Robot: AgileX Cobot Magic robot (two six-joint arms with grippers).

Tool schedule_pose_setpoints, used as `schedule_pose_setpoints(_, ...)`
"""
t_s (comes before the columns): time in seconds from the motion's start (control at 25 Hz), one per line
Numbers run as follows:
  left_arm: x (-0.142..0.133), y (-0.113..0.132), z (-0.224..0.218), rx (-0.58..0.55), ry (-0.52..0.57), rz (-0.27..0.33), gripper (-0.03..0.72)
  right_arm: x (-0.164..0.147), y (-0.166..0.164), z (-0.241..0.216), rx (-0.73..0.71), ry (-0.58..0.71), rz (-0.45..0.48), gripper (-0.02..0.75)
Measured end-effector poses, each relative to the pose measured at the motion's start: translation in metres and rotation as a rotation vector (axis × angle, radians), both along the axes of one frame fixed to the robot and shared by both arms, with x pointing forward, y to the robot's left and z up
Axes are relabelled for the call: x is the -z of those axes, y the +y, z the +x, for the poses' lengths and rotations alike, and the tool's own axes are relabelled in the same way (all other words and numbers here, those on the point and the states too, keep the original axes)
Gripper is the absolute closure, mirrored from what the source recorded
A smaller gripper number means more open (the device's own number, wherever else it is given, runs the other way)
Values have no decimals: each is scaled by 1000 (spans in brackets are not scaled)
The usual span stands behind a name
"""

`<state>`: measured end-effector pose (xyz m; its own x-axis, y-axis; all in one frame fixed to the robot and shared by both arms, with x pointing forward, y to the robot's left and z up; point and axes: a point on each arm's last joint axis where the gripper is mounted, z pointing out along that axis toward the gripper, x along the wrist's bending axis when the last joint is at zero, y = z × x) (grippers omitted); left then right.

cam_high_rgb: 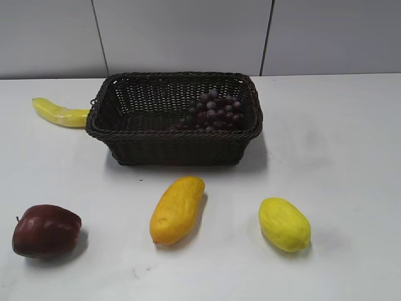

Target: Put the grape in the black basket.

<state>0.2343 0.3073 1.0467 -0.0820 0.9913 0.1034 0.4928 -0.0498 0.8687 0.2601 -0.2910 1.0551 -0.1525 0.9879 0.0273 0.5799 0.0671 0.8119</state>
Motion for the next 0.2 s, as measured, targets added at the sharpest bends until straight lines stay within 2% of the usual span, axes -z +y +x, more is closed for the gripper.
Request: schedule_pose_setpoints(0.2, 0, 0, 0, 0, 0, 0, 460, -1, -2, -18, 0, -115, 12, 144)
